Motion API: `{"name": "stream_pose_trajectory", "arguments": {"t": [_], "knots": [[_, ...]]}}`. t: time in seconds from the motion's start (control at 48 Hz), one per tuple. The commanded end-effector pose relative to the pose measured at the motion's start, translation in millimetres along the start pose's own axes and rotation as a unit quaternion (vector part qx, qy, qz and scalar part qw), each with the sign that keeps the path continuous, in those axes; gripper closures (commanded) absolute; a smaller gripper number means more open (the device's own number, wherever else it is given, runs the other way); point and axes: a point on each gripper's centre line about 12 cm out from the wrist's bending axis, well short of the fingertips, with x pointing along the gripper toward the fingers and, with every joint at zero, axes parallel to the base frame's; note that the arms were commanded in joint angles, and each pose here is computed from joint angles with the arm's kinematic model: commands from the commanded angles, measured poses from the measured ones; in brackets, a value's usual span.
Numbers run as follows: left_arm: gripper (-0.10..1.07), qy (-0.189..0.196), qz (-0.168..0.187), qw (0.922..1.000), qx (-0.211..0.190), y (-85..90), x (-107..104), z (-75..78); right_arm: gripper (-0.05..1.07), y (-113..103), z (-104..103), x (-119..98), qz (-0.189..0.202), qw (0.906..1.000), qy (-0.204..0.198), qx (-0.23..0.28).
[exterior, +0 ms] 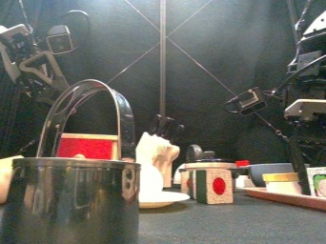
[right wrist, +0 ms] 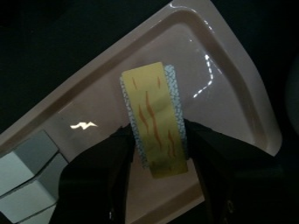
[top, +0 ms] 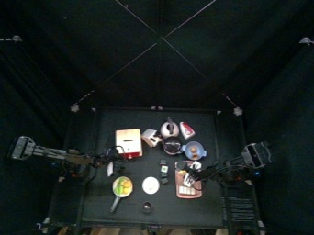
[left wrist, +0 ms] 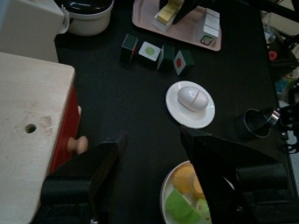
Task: Grab egg sushi
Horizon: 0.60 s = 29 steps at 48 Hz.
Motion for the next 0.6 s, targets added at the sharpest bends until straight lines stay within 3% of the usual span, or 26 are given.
{"name": "stream_pose_trajectory", "arguments": {"t": [0.0, 0.229, 0.583], "knots": [[0.09, -0.007, -0.003, 1.0, 0.0, -1.6, 0.0, 5.0, 0.39, 5.4, 8.0, -8.6, 0.014, 0.9998, -0.015, 0.003], [0.09, -0.007, -0.002, 1.0, 0.0, -1.3, 0.0, 5.1, 0.42, 11.1, 20.1, -25.3, 0.031, 0.9987, -0.039, 0.005], [0.09, -0.005, -0.002, 1.0, -0.002, -0.9, 0.1, 3.9, 0.42, 14.2, 25.5, -31.5, 0.041, 0.9978, -0.051, 0.006]]}}
